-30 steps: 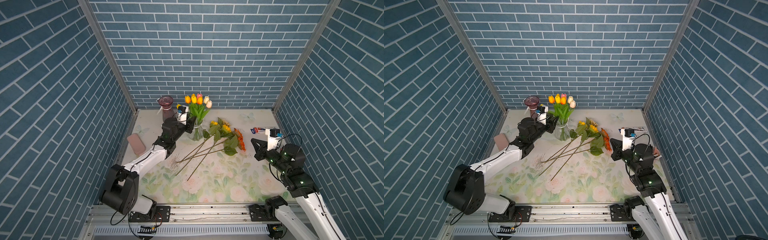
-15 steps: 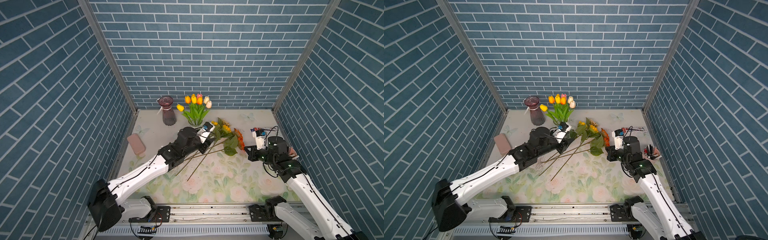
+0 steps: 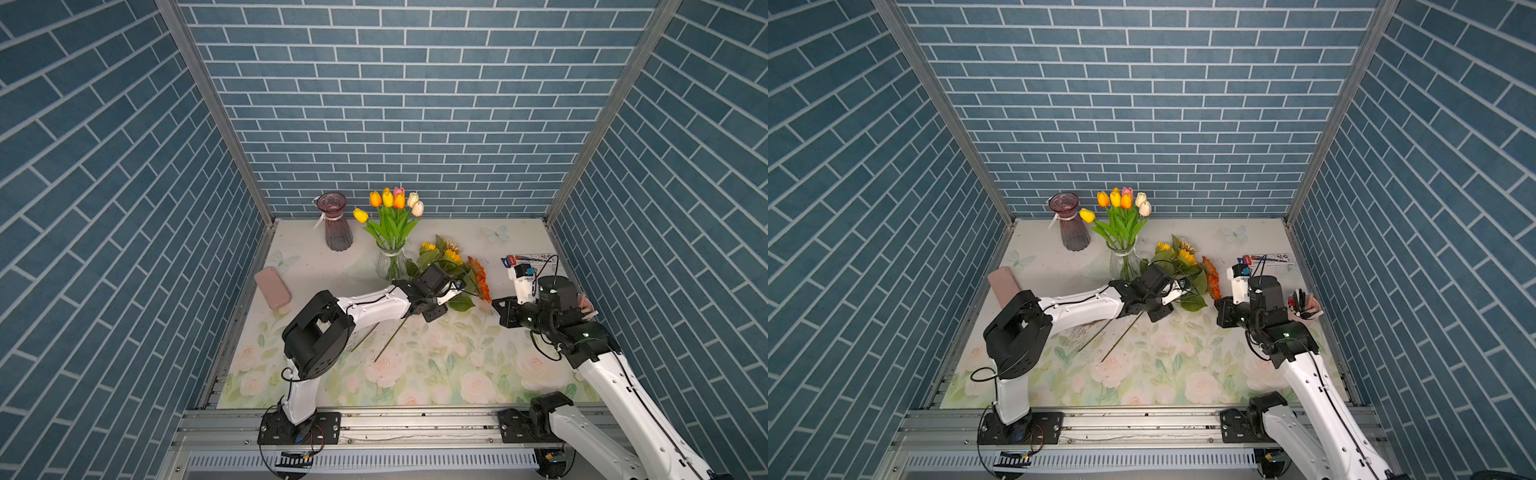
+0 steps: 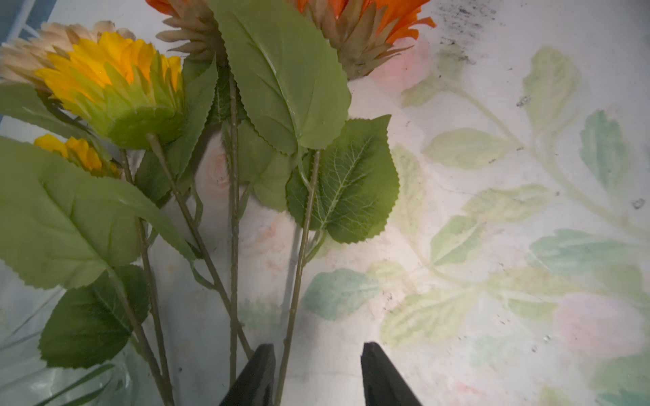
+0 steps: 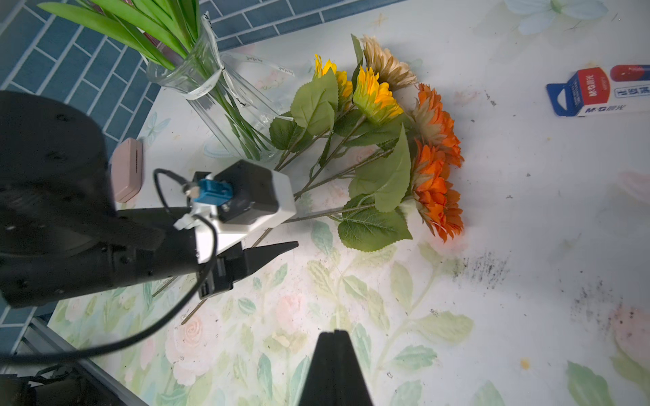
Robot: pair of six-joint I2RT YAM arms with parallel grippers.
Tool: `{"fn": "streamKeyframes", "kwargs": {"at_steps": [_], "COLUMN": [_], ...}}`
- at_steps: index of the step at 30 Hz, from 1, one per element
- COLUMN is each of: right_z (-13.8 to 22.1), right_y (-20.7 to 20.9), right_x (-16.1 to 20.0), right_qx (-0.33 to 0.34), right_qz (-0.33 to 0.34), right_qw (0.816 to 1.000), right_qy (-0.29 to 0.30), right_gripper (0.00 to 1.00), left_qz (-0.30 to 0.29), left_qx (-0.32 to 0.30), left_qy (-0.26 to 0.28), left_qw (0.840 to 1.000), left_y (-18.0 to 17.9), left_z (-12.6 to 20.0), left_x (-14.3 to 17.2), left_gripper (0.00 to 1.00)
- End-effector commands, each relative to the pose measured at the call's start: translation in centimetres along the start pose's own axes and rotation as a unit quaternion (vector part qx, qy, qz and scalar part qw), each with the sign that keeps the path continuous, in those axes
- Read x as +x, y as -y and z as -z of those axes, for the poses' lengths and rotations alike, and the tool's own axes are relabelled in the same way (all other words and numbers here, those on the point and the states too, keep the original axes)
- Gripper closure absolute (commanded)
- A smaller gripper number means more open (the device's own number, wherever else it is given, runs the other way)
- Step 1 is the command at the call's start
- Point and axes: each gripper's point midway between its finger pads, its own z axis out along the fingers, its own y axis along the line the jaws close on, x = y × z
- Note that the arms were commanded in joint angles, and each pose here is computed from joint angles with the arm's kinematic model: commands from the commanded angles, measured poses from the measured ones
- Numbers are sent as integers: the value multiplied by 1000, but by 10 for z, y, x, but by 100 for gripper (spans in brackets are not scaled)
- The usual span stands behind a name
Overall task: Arrange the flowers in different vases according to their variety
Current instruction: Pick up the flower at the center of the board.
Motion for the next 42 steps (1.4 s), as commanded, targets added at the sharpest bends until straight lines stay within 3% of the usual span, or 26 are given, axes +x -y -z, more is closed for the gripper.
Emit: {"fn": "streamKeyframes", "kwargs": {"at_steps": [1, 10, 24, 35, 42], "right_z": [10, 7, 5, 3, 3], "right_y": [2, 6, 8, 8, 8], "right_x": [-7, -6, -3, -3, -3], "right_qx": [13, 21, 20, 18, 18], "right_qz": [1, 5, -1, -2, -1], "right_qw": [1000, 1000, 1000, 1000, 1000], "right_qy": [9, 2, 3, 2, 3], "right_gripper": [100, 100, 100, 100, 100], "left_qz": [-24, -47, -35, -32, -39], "left_qx": [15, 46, 2, 56, 48], "left_qy": [-22, -98, -85, -100, -129], "left_qw": [999, 993, 996, 993, 990], "left_y": [-3, 7, -23, -1, -3], "left_z": [-7, -34, -34, -45, -57], "left_x": [2, 35, 33, 46, 65], "left_gripper": [55, 56, 57, 59, 64]}}
